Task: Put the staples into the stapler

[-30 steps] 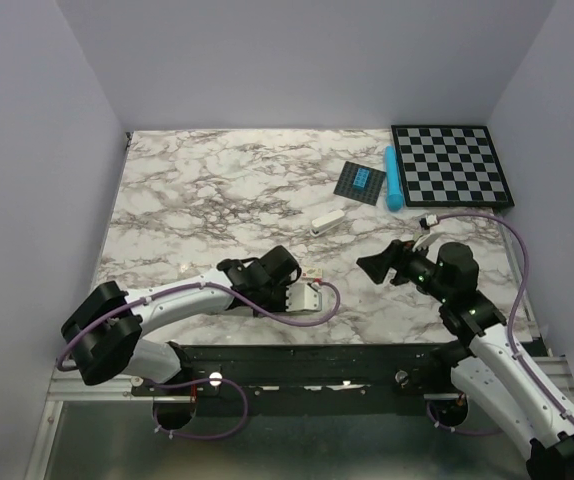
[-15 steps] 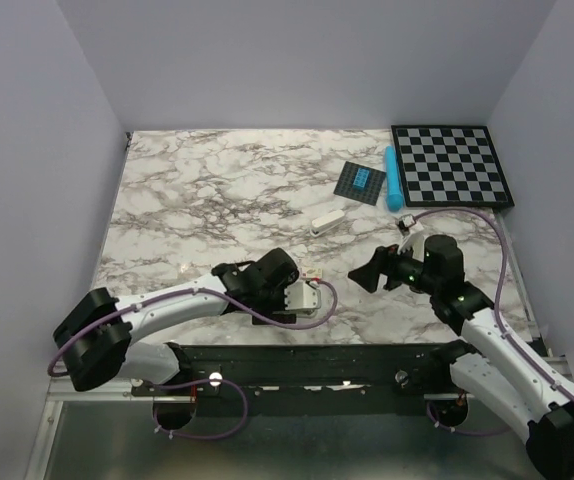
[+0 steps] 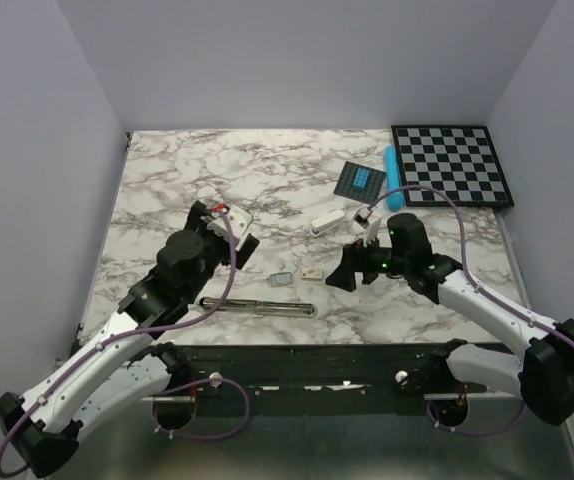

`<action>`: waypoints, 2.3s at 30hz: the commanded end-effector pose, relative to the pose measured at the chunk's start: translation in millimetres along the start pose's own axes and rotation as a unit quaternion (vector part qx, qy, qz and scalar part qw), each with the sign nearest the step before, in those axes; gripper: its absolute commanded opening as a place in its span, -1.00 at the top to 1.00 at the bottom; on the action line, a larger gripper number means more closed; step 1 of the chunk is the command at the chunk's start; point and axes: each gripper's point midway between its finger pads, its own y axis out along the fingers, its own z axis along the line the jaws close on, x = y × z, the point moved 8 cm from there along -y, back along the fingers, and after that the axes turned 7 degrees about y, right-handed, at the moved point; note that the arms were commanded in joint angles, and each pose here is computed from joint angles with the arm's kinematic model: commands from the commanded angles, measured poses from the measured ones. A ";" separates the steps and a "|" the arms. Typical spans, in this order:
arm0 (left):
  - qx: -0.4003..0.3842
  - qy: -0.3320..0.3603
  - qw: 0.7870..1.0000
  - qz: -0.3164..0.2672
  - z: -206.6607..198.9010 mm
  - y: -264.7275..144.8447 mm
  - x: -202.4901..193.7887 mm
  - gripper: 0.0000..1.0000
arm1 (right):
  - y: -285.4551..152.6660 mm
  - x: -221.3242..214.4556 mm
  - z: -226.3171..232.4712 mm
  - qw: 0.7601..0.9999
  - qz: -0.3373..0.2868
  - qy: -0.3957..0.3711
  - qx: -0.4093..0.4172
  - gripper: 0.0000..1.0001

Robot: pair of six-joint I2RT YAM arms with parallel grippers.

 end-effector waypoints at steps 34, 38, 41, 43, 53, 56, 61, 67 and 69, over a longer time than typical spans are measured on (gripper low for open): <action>0.390 -0.263 0.882 -0.045 71.8 -60.0 -20.0 -0.98 | 149.3 -35.0 72.4 0.936 0.233 -0.235 -0.117 0.49; 0.391 -0.264 0.880 -0.045 73.1 -59.7 -20.9 -0.98 | 165.3 -31.7 83.9 0.955 0.210 -0.148 -0.147 0.73; 0.390 -0.265 0.880 -0.045 73.0 -59.2 -21.5 -0.98 | 173.2 -24.8 90.4 0.962 0.184 -0.103 -0.171 0.82; 0.391 -0.266 0.880 -0.045 73.6 -59.6 -21.9 -0.98 | 178.0 -21.8 94.5 0.964 0.172 -0.091 -0.180 0.88; 0.386 -0.267 0.882 -0.040 73.2 -55.9 -23.7 -0.98 | 177.5 -31.7 77.6 0.952 0.149 -0.041 -0.263 0.98; 0.385 -0.269 0.882 -0.039 73.1 -55.5 -23.9 -0.98 | 165.7 -35.9 68.7 0.946 0.137 -0.041 -0.290 0.99; 0.383 -0.270 0.883 -0.039 73.1 -54.5 -24.4 -0.98 | 147.4 -38.8 57.9 0.938 0.122 -0.046 -0.321 0.98; 0.380 -0.273 0.883 -0.039 73.2 -53.2 -24.3 -0.98 | 144.4 -40.0 61.7 0.945 0.137 -0.060 -0.292 0.98; 0.380 -0.273 0.883 -0.040 73.5 -53.4 -24.1 -0.98 | 149.9 -39.5 67.2 0.952 0.140 -0.070 -0.262 0.99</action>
